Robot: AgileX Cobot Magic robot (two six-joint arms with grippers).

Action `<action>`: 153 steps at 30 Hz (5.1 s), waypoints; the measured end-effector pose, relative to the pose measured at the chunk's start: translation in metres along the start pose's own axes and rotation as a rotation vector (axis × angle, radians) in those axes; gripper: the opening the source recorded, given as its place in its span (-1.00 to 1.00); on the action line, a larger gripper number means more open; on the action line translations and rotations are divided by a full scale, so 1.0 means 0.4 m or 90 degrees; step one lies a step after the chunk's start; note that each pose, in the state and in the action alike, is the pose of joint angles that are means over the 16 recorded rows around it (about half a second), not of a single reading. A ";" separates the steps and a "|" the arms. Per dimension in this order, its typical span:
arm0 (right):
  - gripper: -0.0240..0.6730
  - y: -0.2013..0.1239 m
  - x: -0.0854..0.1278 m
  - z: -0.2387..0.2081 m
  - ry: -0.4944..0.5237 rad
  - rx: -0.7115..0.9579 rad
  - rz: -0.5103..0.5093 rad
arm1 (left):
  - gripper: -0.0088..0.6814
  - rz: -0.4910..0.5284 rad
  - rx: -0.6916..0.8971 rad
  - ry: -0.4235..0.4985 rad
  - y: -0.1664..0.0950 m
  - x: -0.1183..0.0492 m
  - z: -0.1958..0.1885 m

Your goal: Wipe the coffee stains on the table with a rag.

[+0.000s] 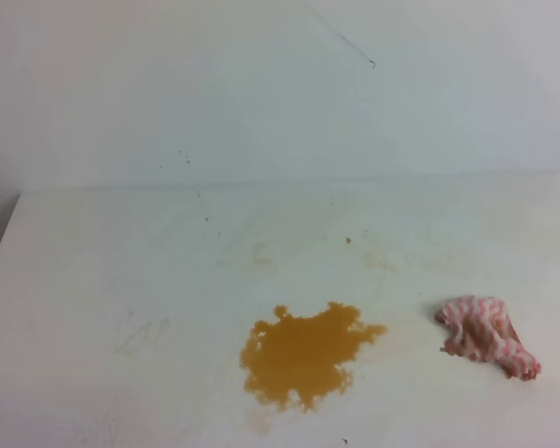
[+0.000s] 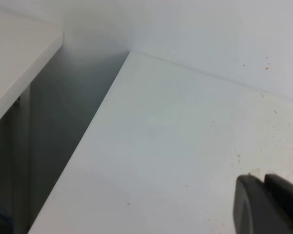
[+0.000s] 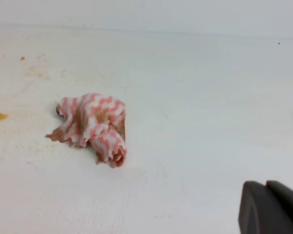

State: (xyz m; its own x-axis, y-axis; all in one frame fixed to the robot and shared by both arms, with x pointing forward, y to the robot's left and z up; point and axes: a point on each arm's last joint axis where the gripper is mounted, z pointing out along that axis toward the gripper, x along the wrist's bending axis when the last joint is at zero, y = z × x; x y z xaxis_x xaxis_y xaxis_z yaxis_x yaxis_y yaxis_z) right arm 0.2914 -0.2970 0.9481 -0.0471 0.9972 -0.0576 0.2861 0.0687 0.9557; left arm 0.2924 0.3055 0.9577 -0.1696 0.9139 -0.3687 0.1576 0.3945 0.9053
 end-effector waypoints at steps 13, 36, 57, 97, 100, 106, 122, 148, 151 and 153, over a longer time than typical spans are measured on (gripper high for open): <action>-0.94 0.000 0.000 0.000 0.000 -0.001 0.000 | -0.98 0.000 -0.004 -0.001 -0.002 0.001 -0.001; -0.94 0.078 -0.005 -0.013 -0.015 -0.232 -0.003 | -0.98 0.000 0.000 0.000 0.001 -0.001 -0.001; -0.94 0.276 -0.016 -0.138 -0.001 -0.481 0.064 | -0.98 0.000 -0.001 0.000 0.000 0.000 0.000; -0.94 0.426 -0.018 0.201 0.041 0.234 -0.031 | -0.98 0.000 -0.002 -0.001 0.000 0.000 0.000; -0.94 0.421 -0.017 0.253 0.053 0.303 -0.047 | -0.98 0.000 -0.003 -0.001 0.000 0.000 0.000; -0.89 0.412 -0.014 0.362 0.075 0.408 -0.048 | -0.98 0.000 -0.006 -0.002 0.006 -0.002 0.000; -0.12 0.318 0.117 0.637 0.225 0.543 -0.060 | -0.98 0.000 -0.004 -0.001 0.004 -0.001 0.000; -0.77 0.203 0.266 0.780 0.290 0.648 -0.148 | -0.98 0.000 -0.006 -0.002 0.010 -0.004 -0.001; -0.80 0.226 0.297 0.784 0.318 0.628 -0.142 | -0.98 0.000 -0.006 -0.002 0.010 -0.004 -0.001; -0.81 0.240 0.320 0.787 0.335 0.611 -0.137 | -0.98 0.000 -0.007 -0.002 0.010 -0.004 -0.001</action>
State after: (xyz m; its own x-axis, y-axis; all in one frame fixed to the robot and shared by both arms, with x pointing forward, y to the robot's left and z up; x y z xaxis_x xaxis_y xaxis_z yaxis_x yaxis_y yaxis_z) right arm 0.6141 -0.1536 0.9415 -0.5198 0.8407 0.1516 0.8330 0.4595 0.3080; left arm 0.2931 0.3056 0.9620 -0.1662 0.9143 -0.3694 0.1470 0.3934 0.9075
